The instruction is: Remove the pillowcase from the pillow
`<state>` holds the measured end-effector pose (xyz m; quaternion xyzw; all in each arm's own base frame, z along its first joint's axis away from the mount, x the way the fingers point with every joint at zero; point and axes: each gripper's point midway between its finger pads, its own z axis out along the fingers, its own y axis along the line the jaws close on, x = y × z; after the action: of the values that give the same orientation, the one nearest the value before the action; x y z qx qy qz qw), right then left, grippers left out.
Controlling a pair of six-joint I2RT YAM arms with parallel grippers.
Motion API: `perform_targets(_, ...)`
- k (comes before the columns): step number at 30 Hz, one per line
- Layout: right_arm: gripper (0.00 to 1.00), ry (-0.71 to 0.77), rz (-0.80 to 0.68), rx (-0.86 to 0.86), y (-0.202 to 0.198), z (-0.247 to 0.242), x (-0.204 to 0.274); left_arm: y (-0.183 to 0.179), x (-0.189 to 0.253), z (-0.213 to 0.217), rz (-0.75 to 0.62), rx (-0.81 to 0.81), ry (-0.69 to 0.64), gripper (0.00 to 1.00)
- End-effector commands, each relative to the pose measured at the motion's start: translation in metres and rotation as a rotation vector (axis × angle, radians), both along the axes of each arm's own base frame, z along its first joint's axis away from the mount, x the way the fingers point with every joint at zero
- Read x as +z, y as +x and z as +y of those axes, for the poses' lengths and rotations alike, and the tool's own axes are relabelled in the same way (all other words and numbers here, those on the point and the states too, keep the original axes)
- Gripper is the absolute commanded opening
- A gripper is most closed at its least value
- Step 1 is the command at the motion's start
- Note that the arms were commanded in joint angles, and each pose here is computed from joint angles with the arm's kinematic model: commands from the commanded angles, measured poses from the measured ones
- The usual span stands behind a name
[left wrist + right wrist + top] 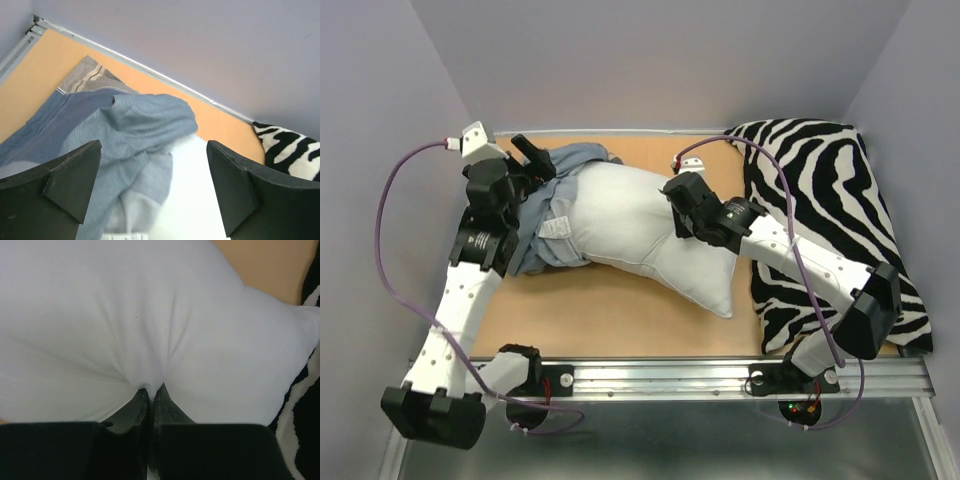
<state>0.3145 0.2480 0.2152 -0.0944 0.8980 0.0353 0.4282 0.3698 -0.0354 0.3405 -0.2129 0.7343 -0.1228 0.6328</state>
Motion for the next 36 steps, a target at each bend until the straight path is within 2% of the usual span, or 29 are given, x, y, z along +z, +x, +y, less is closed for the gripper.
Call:
perform_targets(1,0.01,0.118,-0.079,0.019,0.019,0.027,0.03,-0.036,-0.025,0.005,0.036,0.119,-0.04,0.98)
perform_targets(3,0.01,0.117,-0.082,0.022,0.02,0.029,0.032,-0.047,-0.035,0.002,0.041,0.134,-0.08,0.98)
perform_targets(4,0.01,0.114,-0.085,0.026,0.02,0.029,0.033,-0.054,-0.053,-0.007,0.074,0.109,-0.087,0.98)
perform_targets(5,0.01,0.114,-0.087,0.024,0.02,0.029,0.034,-0.06,-0.054,-0.012,0.062,0.107,-0.151,0.98)
perform_targets(9,0.0,0.113,-0.109,0.025,0.023,0.028,0.043,-0.077,-0.093,-0.03,0.111,0.096,-0.262,0.98)
perform_targets(17,0.01,0.112,-0.12,0.015,0.025,0.023,0.049,-0.087,-0.165,-0.045,0.223,0.113,-0.359,0.98)
perform_targets(22,0.01,0.108,-0.123,0.01,0.025,0.02,0.051,-0.088,-0.184,-0.047,0.238,0.121,-0.383,0.96)
perform_targets(23,0.0,0.103,-0.123,0.009,0.026,0.019,0.051,-0.089,-0.189,-0.045,0.243,0.133,-0.382,0.88)
perform_targets(26,0.01,0.103,-0.126,0.01,0.025,0.018,0.054,-0.089,-0.198,-0.038,0.237,0.165,-0.366,0.81)
perform_targets(30,0.01,0.106,-0.127,0.009,0.024,0.017,0.056,-0.085,-0.207,-0.036,0.25,0.175,-0.325,0.61)
perform_targets(31,0.02,0.102,-0.124,0.012,0.023,0.017,0.054,-0.084,-0.208,-0.035,0.244,0.178,-0.316,0.54)
perform_targets(33,0.06,0.106,-0.127,0.019,0.021,0.016,0.057,-0.08,-0.211,-0.034,0.238,0.177,-0.307,0.28)
perform_targets(35,0.25,0.101,-0.122,0.053,0.018,0.017,0.057,-0.079,-0.214,-0.034,0.252,0.172,-0.291,0.0)
perform_targets(36,0.37,0.102,-0.124,0.074,0.016,0.019,0.06,-0.076,-0.209,-0.035,0.235,0.163,-0.292,0.0)
